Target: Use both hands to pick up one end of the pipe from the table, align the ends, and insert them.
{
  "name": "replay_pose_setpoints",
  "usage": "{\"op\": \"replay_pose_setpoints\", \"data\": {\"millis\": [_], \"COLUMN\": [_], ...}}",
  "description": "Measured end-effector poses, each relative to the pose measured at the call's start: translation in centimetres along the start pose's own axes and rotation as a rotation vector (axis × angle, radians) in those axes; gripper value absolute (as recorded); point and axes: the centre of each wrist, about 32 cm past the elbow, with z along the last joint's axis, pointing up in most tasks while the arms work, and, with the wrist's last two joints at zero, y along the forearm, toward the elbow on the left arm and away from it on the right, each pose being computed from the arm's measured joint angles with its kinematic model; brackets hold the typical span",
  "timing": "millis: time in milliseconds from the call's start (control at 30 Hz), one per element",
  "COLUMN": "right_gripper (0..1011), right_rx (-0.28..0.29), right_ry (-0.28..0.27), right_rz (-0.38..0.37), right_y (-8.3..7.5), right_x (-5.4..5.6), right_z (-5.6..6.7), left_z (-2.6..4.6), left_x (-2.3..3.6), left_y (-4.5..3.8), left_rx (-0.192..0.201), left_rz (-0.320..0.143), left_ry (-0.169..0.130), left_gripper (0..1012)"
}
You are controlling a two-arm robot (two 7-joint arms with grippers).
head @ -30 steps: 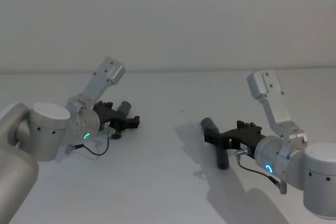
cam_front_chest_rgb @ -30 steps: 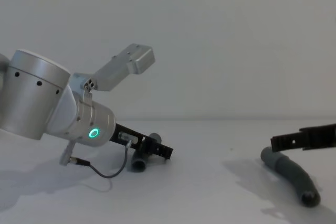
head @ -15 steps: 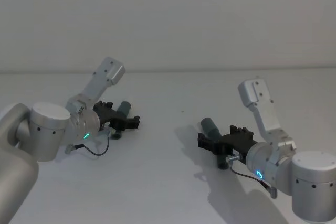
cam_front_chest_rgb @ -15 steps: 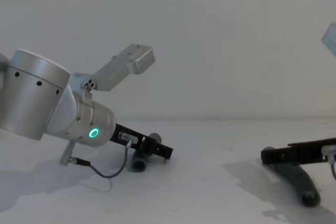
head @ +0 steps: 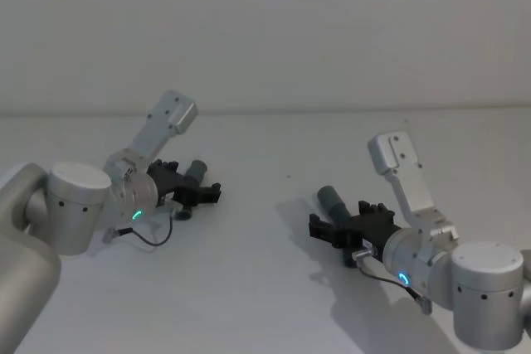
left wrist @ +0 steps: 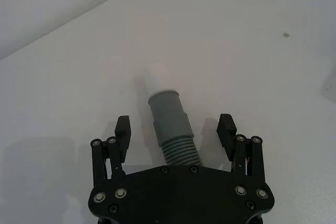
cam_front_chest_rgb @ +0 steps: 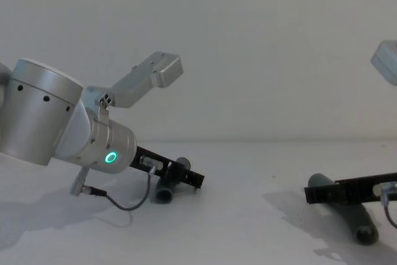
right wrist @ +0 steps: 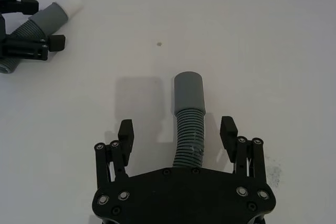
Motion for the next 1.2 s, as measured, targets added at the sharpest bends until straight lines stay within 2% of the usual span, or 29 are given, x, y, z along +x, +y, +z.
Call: {"op": "replay_pose_setpoints", "data": {"millis": [467, 1200], "right_gripper": [1000, 1000], "right_rx": [-0.006, -0.003], "right_ry": [-0.004, 0.019], "right_rz": [-0.005, 0.007], "right_y": [1.0, 2.0], "right_x": [0.7, 1.5], "right_z": [-0.3, -0.8], "left_z": [0.00, 0.00], "left_x": [0.00, 0.00], "left_y": [0.00, 0.00], "left_rx": [0.000, 0.000], "left_rz": [0.000, 0.000], "left_ry": [0.000, 0.000], "left_gripper": [1001, 1001]}}
